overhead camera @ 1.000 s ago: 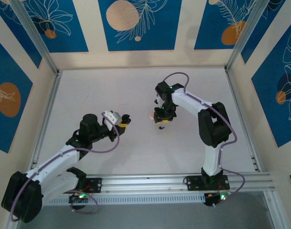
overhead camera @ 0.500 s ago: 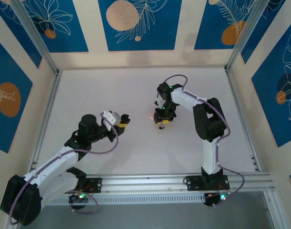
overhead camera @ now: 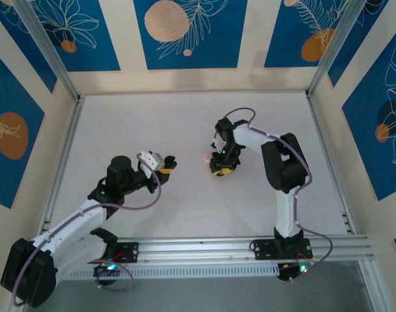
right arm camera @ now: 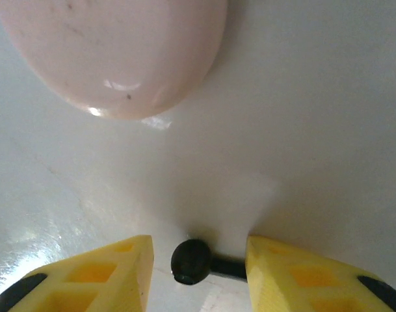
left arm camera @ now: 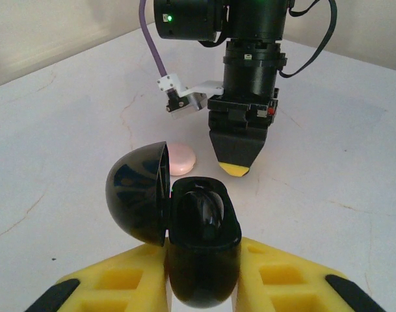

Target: Insert the wireless bluetooth earbuds into the charging case

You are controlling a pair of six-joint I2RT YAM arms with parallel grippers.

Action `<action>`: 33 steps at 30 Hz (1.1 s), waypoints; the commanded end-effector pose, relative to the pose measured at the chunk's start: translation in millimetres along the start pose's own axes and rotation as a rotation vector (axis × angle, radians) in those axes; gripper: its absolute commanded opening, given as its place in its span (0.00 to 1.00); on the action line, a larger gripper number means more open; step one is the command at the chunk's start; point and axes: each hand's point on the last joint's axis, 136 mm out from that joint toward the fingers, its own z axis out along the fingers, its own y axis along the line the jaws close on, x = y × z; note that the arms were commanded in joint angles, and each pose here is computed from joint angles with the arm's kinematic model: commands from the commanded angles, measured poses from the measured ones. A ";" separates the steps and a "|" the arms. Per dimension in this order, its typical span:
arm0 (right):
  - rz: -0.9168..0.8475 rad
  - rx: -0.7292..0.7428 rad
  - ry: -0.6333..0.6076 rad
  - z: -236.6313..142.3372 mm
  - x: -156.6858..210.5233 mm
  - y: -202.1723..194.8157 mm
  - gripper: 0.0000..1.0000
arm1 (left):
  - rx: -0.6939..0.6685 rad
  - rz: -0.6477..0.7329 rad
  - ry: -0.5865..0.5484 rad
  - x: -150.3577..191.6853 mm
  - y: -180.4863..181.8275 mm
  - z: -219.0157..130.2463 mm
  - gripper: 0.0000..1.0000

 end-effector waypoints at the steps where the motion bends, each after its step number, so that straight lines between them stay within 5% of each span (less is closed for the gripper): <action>1: 0.030 -0.034 0.094 -1.9 33.3 9.5 0.41 | -0.010 0.004 0.002 1.5 3.0 -1.2 0.26; 11: 0.027 -0.084 0.065 -21.1 32.7 29.3 0.38 | -0.009 0.003 -0.002 0.7 2.4 -1.8 0.26; 20: -0.024 0.087 0.006 -47.7 10.1 11.6 0.38 | -0.013 0.008 -0.004 -0.8 2.8 -2.6 0.26; 33: -0.152 0.205 0.068 -29.7 0.5 8.9 0.38 | -0.012 0.012 -0.003 -2.9 3.3 -2.0 0.26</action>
